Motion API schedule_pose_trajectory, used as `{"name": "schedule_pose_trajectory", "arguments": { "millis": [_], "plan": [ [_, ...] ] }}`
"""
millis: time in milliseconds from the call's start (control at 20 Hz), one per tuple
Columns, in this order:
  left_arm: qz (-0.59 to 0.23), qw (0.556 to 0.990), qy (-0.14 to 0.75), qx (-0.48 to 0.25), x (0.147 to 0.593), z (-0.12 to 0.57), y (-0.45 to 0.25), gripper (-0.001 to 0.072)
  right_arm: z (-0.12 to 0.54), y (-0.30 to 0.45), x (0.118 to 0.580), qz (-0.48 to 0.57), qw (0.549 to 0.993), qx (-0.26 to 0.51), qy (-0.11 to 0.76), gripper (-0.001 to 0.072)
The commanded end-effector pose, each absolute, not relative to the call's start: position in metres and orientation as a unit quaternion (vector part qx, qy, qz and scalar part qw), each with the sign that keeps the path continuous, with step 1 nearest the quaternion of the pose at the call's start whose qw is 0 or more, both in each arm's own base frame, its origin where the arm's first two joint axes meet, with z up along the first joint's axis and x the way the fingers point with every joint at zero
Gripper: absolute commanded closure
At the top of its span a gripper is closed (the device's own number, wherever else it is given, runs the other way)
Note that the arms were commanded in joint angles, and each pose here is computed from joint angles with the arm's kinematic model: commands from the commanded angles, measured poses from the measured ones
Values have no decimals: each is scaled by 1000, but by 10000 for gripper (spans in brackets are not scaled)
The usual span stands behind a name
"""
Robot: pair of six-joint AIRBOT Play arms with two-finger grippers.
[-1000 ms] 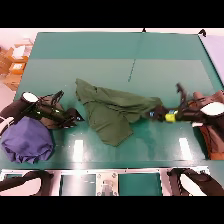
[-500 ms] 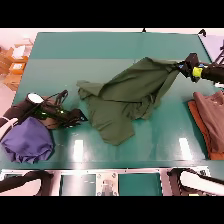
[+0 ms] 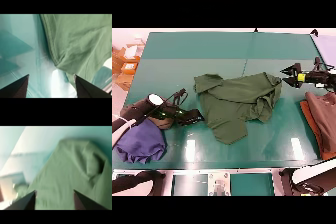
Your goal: Fold the shirts.
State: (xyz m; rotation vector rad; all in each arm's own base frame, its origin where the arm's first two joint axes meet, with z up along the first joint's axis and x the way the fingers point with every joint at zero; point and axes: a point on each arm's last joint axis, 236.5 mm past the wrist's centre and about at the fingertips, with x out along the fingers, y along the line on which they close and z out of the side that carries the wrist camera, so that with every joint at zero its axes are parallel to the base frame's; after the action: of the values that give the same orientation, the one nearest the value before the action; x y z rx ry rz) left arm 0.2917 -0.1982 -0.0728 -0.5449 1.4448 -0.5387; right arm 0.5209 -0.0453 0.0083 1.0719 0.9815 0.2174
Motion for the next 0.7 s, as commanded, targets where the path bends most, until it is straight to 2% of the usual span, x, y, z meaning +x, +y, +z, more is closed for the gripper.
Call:
{"name": "schedule_pose_trajectory", "arguments": {
  "millis": [0,150,300,400,450,500,550,650],
  "plan": [
    [-232,697,632,-245,301,-73,-197,63,35,-47,478,157,728,457,487,373],
    [-236,700,628,-242,301,-73,-204,62,12,-38,419,122,715,425,542,372],
    [-253,705,627,-214,293,-81,-229,62,-18,-7,357,95,682,450,568,371],
    [-259,710,625,-197,290,-89,-243,63,-35,9,323,84,677,454,573,325],
    [-259,709,627,-191,288,-95,-248,137,-40,18,307,86,672,454,578,265],
    [-257,710,628,-188,288,-99,-249,250,-44,26,294,86,666,457,583,181],
    [-251,714,626,-189,291,-103,-248,312,-49,33,282,88,661,458,588,160],
    [-241,728,612,-193,305,-102,-241,667,-60,43,265,89,648,462,600,161]
  ]
}}
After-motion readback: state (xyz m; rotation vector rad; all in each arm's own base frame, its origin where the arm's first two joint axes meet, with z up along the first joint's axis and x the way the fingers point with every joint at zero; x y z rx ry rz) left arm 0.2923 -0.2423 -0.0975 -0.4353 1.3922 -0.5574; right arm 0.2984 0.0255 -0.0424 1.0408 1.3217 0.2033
